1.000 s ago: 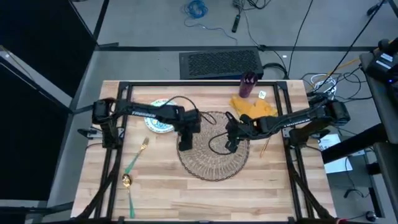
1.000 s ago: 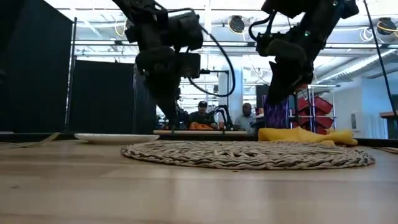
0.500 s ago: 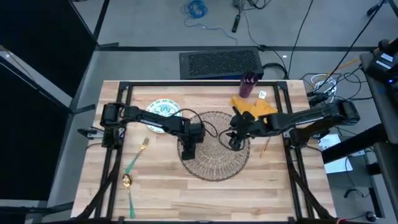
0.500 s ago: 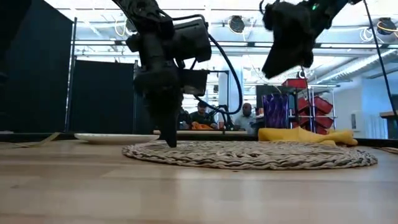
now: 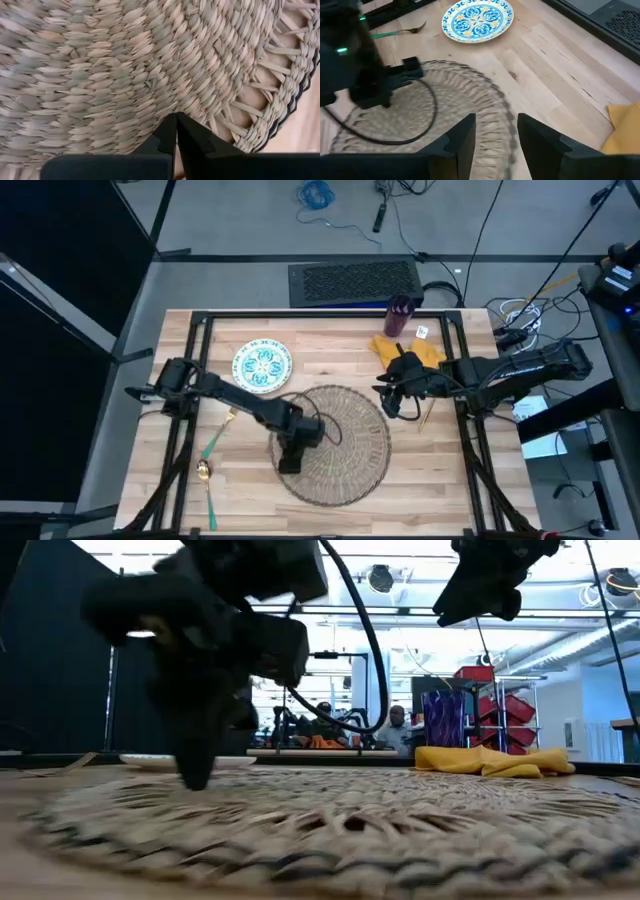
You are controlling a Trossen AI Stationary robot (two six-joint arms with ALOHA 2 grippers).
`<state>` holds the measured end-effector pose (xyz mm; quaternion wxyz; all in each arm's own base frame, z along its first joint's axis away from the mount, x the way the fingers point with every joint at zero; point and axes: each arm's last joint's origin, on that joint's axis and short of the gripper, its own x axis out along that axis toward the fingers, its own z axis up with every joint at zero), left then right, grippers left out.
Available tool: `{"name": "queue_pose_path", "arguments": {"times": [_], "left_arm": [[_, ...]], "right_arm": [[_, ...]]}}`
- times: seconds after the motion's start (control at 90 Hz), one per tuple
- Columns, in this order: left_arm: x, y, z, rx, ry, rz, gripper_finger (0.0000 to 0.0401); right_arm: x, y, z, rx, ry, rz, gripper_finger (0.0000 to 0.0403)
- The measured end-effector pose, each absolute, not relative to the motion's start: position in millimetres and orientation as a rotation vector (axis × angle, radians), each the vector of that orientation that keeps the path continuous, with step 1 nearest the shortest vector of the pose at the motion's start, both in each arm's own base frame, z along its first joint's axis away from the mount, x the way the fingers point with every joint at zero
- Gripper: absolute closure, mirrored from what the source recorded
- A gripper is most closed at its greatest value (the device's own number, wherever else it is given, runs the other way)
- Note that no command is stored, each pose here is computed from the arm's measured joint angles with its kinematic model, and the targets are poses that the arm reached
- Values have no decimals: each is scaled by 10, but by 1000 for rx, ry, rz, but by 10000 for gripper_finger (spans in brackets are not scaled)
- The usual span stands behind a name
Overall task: Set table place
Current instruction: Move the brown placemat to the bottom center of the table
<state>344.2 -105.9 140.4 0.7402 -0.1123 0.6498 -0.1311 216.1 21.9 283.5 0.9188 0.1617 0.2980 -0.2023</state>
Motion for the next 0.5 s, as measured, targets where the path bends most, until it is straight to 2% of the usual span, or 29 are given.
{"name": "queue_pose_path", "arguments": {"times": [0.189, 0.3, 0.5], "left_arm": [[3368, -1391, 1411, -258, 1413, -323, 401], [3323, -1441, 1511, -189, 1380, -248, 401], [3284, -1209, 2163, -112, 1132, -63, 401]], "right_arm": [[2167, 221, 2830, 340, 612, -419, 271], [2167, 221, 2831, 342, 611, -419, 271], [2184, 223, 2851, 359, 584, -414, 271]]}}
